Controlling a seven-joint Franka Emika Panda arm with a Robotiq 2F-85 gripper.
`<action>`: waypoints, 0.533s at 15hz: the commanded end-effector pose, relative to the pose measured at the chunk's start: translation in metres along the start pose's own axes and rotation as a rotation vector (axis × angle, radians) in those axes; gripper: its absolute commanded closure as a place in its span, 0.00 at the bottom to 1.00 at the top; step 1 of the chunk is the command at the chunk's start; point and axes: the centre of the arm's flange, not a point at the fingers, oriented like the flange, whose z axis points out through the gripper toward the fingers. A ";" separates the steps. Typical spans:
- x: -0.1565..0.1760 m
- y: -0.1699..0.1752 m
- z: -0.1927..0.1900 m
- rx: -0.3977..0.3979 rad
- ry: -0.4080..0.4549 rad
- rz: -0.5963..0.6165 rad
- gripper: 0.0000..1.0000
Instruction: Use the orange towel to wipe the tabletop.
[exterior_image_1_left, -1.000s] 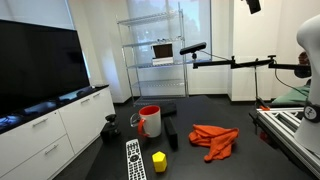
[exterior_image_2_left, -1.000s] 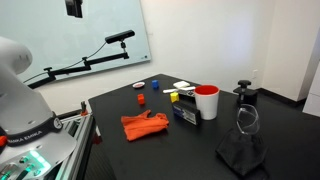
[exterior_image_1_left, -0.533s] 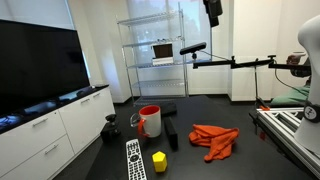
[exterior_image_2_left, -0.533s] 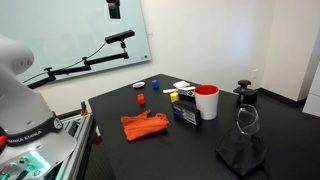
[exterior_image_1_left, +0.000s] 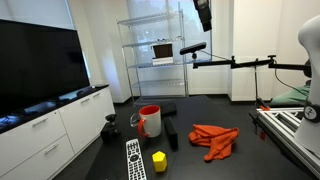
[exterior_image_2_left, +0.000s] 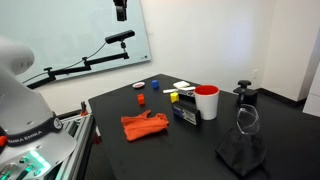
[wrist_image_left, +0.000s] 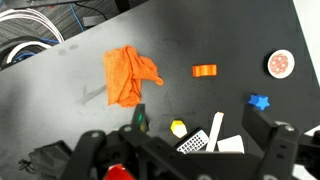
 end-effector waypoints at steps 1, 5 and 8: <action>0.009 -0.001 0.007 0.018 0.035 0.010 0.00; 0.047 0.001 0.019 0.031 0.069 0.034 0.00; 0.075 0.015 0.057 0.029 0.067 0.032 0.00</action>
